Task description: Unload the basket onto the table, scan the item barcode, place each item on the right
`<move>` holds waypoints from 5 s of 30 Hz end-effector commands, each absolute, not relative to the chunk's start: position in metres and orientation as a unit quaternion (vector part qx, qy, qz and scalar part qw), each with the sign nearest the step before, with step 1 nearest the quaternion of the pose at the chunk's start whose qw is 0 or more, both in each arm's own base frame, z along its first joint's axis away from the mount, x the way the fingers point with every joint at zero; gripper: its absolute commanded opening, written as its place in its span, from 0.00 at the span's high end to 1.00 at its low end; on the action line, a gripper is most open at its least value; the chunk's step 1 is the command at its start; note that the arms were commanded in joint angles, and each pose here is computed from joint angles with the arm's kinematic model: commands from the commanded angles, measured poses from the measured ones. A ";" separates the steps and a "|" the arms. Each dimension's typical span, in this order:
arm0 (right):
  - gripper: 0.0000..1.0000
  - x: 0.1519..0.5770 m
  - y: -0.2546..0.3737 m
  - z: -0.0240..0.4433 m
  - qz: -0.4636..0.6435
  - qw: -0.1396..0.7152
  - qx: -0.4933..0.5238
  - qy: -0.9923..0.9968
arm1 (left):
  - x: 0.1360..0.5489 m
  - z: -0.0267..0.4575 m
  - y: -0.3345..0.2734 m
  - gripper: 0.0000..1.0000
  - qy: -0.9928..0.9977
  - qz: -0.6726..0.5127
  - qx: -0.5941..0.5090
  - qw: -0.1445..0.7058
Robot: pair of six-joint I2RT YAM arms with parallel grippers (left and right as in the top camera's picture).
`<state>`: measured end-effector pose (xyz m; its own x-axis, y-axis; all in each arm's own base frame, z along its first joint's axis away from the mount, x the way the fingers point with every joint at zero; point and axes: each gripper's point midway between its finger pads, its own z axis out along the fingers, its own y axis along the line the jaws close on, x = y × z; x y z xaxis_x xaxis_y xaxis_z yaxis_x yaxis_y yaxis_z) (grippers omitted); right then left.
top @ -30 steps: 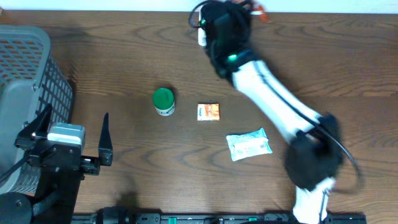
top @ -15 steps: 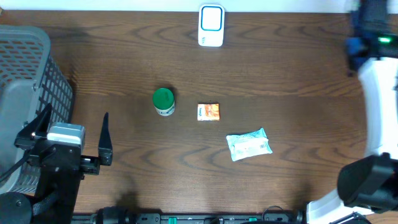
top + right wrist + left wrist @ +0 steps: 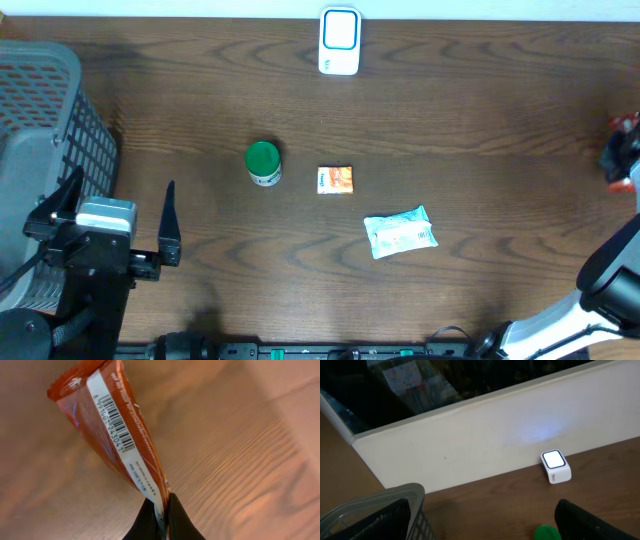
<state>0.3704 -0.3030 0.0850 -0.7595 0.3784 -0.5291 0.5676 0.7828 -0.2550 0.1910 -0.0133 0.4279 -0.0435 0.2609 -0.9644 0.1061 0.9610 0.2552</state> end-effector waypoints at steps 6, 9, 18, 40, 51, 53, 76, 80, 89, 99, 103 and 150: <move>0.08 0.347 -0.315 0.090 -0.194 0.226 0.302 0.906 | 0.189 0.429 -0.014 0.08 0.718 0.057 0.131 0.682; 0.01 0.349 -0.302 0.120 -0.182 0.252 0.309 0.899 | 0.189 0.429 -0.014 0.08 0.718 0.057 0.131 0.681; 0.01 0.385 -0.117 0.235 0.106 0.393 0.122 0.905 | 0.189 0.429 -0.014 0.07 0.717 0.057 0.131 0.682; 0.05 0.252 0.179 0.115 -0.075 0.231 -0.172 0.955 | 0.142 0.438 -0.026 0.08 0.680 0.054 0.145 0.716; 0.02 0.237 0.184 0.032 -0.239 0.195 -0.224 0.925 | 0.142 0.438 -0.026 0.08 0.680 0.054 0.145 0.716; 0.02 0.232 0.177 0.019 -0.261 0.172 -0.229 0.922 | 0.142 0.438 -0.026 0.08 0.681 0.054 0.145 0.716; 0.99 0.241 0.134 -0.005 -0.280 0.098 -0.191 0.936 | 0.131 0.439 -0.027 0.08 0.672 0.056 0.145 0.724; 0.99 0.244 0.140 0.000 -0.273 0.104 -0.190 0.937 | 0.131 0.439 -0.027 0.08 0.672 0.057 0.145 0.724; 0.98 0.286 0.198 0.080 -0.088 0.175 -0.055 0.979 | 0.131 0.438 -0.027 0.08 0.673 0.056 0.145 0.723; 0.70 0.335 0.153 0.083 -0.051 0.193 0.143 0.969 | 0.130 0.438 -0.028 0.07 0.672 0.051 0.150 0.723; 0.99 0.341 0.134 0.066 -0.078 0.168 0.111 0.976 | 0.130 0.438 -0.028 0.08 0.672 0.051 0.150 0.723; 0.99 0.169 0.195 0.005 0.075 -0.231 0.026 0.970 | 0.120 0.441 -0.032 0.08 0.660 0.044 0.159 0.733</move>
<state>0.2025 0.1500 -0.0019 -0.9339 0.1153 0.3384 0.1181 0.9929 -0.0124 0.1238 -0.0291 0.4395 0.1067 0.2703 -0.9568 0.1301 0.9503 0.2830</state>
